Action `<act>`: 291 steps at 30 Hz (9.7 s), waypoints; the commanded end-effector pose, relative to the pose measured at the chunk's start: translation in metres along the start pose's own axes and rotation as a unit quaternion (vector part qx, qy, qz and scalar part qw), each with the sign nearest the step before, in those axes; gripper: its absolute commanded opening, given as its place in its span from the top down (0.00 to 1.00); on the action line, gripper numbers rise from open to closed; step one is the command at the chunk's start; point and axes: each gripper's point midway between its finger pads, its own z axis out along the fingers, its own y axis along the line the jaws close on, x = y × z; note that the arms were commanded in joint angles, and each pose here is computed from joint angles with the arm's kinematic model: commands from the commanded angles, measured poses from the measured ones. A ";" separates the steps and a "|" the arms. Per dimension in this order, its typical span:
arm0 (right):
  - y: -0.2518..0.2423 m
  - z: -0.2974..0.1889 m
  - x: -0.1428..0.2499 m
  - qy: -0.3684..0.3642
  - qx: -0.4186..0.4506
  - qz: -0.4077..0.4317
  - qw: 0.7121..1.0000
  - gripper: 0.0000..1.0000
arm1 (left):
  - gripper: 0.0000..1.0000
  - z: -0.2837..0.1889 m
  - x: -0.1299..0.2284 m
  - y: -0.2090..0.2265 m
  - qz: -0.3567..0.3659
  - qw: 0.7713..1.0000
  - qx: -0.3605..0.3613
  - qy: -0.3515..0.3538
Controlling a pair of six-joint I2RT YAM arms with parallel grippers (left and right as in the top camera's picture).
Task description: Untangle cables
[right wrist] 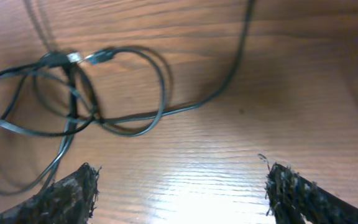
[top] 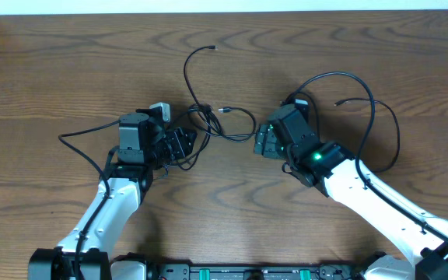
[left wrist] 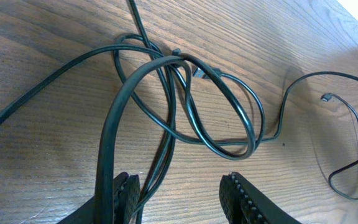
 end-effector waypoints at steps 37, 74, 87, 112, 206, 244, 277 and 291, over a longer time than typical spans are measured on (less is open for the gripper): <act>0.182 0.067 0.123 -0.022 -0.314 -0.377 0.871 0.35 | 0.65 -0.007 -0.052 0.011 -0.069 0.990 -0.041 -0.116; 0.211 0.036 0.093 -0.093 -0.355 -0.366 0.855 0.99 | 0.65 -0.016 -0.061 0.028 -0.159 0.977 -0.044 -0.134; 0.198 0.041 0.084 -0.088 -0.326 -0.361 0.869 0.79 | 0.46 -0.031 -0.063 0.068 -0.194 0.966 -0.088 -0.143; 0.208 0.051 0.101 -0.099 -0.331 -0.369 0.863 0.27 | 0.43 -0.048 -0.006 0.134 -0.172 0.944 -0.276 -0.064; 0.210 0.097 0.101 -0.207 -0.305 -0.432 0.823 0.99 | 0.76 -0.002 0.045 0.163 -0.099 0.955 -0.273 0.066; 0.206 0.099 0.096 -0.212 -0.289 -0.428 0.830 0.99 | 0.67 -0.031 0.081 0.192 -0.002 0.914 -0.379 0.148; 0.147 -0.041 -0.104 -0.491 0.181 -0.474 0.708 0.99 | 0.92 -0.029 0.077 0.192 0.019 0.915 -0.375 0.146; -0.047 -0.163 -0.250 -0.509 0.460 -0.286 0.668 0.99 | 0.92 -0.046 0.069 0.209 0.032 0.888 -0.439 0.134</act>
